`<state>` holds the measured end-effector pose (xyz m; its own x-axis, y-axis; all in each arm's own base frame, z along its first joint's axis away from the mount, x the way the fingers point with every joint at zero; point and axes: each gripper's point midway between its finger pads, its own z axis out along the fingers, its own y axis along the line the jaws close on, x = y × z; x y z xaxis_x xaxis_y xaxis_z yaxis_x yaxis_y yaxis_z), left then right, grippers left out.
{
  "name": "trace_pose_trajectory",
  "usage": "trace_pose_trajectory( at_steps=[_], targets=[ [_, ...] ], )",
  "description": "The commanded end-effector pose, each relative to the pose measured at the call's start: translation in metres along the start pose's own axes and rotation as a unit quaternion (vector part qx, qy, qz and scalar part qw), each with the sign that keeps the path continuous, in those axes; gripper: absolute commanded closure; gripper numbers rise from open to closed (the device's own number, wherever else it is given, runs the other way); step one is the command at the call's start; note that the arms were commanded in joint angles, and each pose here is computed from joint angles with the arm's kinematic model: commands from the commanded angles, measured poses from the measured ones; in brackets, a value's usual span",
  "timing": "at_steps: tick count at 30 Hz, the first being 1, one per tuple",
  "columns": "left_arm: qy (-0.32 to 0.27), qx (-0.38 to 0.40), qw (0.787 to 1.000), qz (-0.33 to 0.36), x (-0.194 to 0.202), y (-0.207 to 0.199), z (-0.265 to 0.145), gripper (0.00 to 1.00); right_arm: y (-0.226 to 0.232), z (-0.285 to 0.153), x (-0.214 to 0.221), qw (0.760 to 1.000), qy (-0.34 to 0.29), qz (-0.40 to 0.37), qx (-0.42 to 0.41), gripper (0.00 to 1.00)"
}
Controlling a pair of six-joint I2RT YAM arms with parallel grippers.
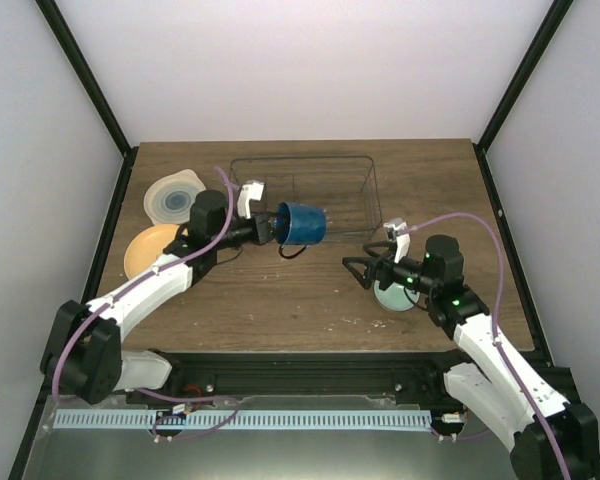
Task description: Load the mixed dishes into the dish rack
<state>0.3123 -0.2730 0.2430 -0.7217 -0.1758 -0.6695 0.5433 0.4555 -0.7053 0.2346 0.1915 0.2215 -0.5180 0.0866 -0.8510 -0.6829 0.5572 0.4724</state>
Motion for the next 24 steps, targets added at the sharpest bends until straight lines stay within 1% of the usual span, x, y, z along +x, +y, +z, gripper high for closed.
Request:
trace_pose_trajectory(
  at_steps=[1, 3, 9, 14, 19, 24],
  targets=[
    [-0.071, 0.160, 0.984, 0.018, -0.036, -0.064, -0.009, 1.00, 0.057, -0.009, -0.021, 0.987, -0.044, -0.041, -0.152, 0.06],
    [-0.078, 0.186, 0.979, 0.011, -0.036, -0.068, -0.009, 1.00, 0.065, -0.012, -0.022, 0.980, -0.056, -0.050, -0.182, 0.06],
    [-0.098, 0.235, 0.967, -0.012, -0.033, -0.073, -0.009, 1.00, 0.078, -0.016, -0.015, 0.966, -0.067, -0.034, -0.245, 0.09],
    [-0.102, 0.245, 0.964, 0.000, -0.028, -0.085, -0.006, 1.00, 0.074, -0.010, -0.012, 0.965, -0.056, -0.017, -0.255, 0.14],
    [-0.089, 0.252, 0.964, 0.009, -0.016, -0.097, 0.008, 1.00, 0.076, -0.007, -0.015, 0.963, -0.058, -0.014, -0.261, 0.18],
    [-0.081, 0.250, 0.965, 0.002, -0.004, -0.097, 0.019, 1.00, 0.078, -0.006, -0.019, 0.963, -0.061, -0.018, -0.263, 0.23]
  ],
)
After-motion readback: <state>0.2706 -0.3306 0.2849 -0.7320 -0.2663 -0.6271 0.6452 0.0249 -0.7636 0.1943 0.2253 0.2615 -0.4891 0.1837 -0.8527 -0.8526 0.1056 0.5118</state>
